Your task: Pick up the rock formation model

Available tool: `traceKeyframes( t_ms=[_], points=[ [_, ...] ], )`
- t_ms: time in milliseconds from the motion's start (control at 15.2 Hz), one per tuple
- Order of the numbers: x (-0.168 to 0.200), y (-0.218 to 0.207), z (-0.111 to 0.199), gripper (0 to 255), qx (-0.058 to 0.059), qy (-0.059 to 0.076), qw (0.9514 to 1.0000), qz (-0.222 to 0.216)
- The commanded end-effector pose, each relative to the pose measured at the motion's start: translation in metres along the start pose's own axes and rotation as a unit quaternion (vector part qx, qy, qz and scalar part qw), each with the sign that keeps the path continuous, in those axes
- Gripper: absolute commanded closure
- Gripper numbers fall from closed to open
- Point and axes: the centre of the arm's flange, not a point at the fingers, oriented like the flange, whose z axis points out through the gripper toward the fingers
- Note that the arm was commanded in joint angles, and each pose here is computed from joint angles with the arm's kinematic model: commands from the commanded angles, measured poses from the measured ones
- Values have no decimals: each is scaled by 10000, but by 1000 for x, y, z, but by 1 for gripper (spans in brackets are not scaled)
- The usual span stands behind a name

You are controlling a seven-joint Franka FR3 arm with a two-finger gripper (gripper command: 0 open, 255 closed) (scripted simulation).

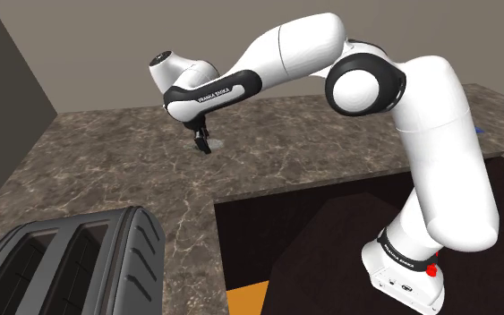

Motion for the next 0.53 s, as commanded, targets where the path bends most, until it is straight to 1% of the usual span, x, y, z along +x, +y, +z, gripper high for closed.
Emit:
traceKeyframes(
  t_ms=[0,66,462],
  points=[
    [2,0,3,0,-2,3,10000,0],
    [2,-1,3,255,-2,2,10000,0],
    [2,0,3,255,-2,2,10000,0]
  ],
)
